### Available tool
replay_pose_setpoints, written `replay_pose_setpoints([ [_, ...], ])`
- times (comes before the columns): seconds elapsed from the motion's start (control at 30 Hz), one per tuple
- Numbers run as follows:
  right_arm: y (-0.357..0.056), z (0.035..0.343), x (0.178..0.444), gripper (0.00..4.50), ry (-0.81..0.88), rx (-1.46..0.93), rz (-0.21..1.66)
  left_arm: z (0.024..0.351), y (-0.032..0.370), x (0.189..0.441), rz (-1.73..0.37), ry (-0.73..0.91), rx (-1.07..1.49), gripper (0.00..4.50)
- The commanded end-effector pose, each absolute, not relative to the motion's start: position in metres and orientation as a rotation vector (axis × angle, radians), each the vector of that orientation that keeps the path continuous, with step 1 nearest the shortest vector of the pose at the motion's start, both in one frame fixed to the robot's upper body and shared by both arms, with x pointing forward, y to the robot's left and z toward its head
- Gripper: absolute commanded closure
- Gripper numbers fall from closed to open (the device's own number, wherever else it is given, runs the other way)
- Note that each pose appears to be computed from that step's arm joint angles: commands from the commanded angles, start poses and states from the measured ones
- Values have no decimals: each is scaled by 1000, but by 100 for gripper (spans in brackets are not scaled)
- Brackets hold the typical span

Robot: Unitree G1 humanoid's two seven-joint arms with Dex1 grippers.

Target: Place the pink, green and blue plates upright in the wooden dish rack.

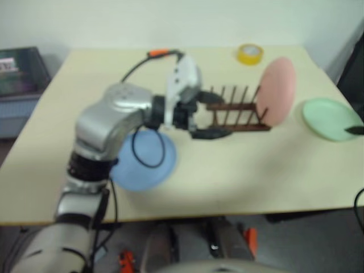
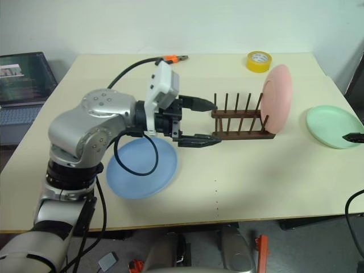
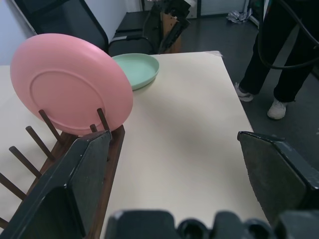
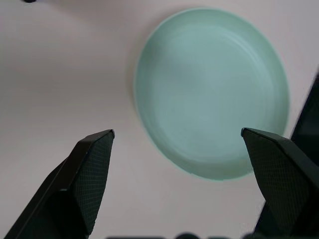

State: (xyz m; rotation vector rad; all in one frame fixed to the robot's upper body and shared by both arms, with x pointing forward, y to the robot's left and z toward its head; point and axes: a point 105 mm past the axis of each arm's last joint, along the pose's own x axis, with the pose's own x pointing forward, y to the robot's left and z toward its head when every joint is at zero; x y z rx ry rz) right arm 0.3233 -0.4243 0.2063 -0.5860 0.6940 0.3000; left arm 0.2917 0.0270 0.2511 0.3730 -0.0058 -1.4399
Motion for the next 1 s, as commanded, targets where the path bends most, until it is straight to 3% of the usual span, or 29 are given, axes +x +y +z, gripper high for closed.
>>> replay_pose_setpoints([
  [0.03, -436, 218, 318, 4, 689, -660, 243, 259, 26, 286, -1447, -44, 392, 0],
  [0.6, -453, 214, 326, 4, 821, -1205, 172, 259, 25, 285, -1450, -38, 379, 0],
  [0.73, -444, 213, 329, 4, 779, -1116, 208, 259, 25, 284, -1449, -36, 378, 0],
  [1.0, -418, 220, 334, 4, 633, -657, 303, 260, 27, 285, -1443, -35, 378, 0],
])
